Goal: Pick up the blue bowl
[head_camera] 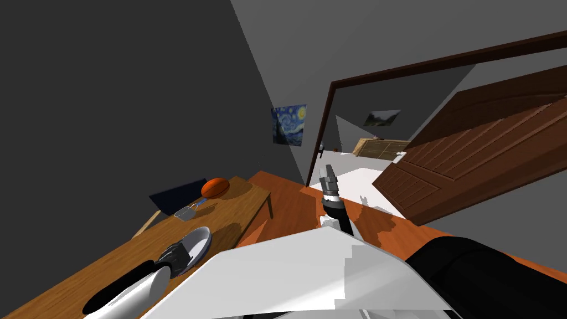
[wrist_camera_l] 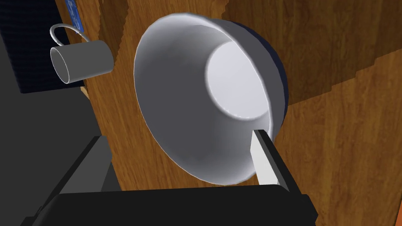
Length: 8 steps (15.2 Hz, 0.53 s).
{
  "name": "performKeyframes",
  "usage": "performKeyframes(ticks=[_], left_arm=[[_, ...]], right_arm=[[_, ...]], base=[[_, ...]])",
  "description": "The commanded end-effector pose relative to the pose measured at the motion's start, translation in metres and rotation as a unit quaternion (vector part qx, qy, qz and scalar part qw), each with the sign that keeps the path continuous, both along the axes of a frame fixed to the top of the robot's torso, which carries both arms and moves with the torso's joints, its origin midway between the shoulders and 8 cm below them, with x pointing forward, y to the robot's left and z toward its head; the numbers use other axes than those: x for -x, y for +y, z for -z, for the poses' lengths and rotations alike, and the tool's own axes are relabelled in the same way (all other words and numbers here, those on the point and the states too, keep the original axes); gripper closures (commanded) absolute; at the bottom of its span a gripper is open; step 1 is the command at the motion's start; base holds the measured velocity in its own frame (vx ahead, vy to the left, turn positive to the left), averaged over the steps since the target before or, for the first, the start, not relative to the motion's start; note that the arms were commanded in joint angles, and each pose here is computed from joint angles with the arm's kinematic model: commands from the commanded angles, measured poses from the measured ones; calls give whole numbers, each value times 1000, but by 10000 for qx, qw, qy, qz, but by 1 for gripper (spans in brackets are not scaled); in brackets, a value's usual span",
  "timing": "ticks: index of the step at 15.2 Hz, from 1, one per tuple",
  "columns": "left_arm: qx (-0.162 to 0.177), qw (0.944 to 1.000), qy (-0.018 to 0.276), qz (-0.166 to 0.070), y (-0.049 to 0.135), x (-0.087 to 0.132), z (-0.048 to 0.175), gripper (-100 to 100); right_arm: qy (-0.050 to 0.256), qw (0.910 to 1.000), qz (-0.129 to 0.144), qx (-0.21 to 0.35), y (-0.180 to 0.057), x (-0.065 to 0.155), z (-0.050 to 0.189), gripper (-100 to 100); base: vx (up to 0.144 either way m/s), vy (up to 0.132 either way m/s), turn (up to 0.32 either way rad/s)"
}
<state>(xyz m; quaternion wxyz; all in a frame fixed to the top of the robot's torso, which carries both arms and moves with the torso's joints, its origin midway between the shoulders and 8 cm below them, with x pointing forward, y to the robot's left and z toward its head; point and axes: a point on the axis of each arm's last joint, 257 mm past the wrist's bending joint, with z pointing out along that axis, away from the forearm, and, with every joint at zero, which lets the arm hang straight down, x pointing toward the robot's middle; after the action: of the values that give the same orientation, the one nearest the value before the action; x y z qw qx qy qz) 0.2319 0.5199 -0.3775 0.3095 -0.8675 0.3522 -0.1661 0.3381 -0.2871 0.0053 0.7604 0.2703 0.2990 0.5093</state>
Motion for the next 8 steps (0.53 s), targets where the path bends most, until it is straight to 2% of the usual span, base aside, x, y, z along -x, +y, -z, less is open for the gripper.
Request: performKeyframes(ticks=[1, 3, 4, 5, 8], left_arm=[[215, 9994, 208, -186, -1, 17, 12, -100], [264, 9991, 285, -196, -3, 20, 15, -100], [420, 9976, 433, -325, -3, 32, 23, -100], [435, 9975, 456, -328, -4, 33, 24, -100], [735, 9931, 727, -561, -7, 55, 38, -100]], right_arm=[[0, 10000, 0, 0, 0, 0, 0, 0], [0, 10000, 0, 0, 0, 0, 0, 0], [0, 10000, 0, 0, 0, 0, 0, 0], [0, 10000, 0, 0, 0, 0, 0, 0], [0, 10000, 0, 0, 0, 0, 0, 0]], base=[[-21, 27, -187], [-18, 28, -109], [-15, 25, -110], [-15, 28, -128], [-14, 30, -156]])
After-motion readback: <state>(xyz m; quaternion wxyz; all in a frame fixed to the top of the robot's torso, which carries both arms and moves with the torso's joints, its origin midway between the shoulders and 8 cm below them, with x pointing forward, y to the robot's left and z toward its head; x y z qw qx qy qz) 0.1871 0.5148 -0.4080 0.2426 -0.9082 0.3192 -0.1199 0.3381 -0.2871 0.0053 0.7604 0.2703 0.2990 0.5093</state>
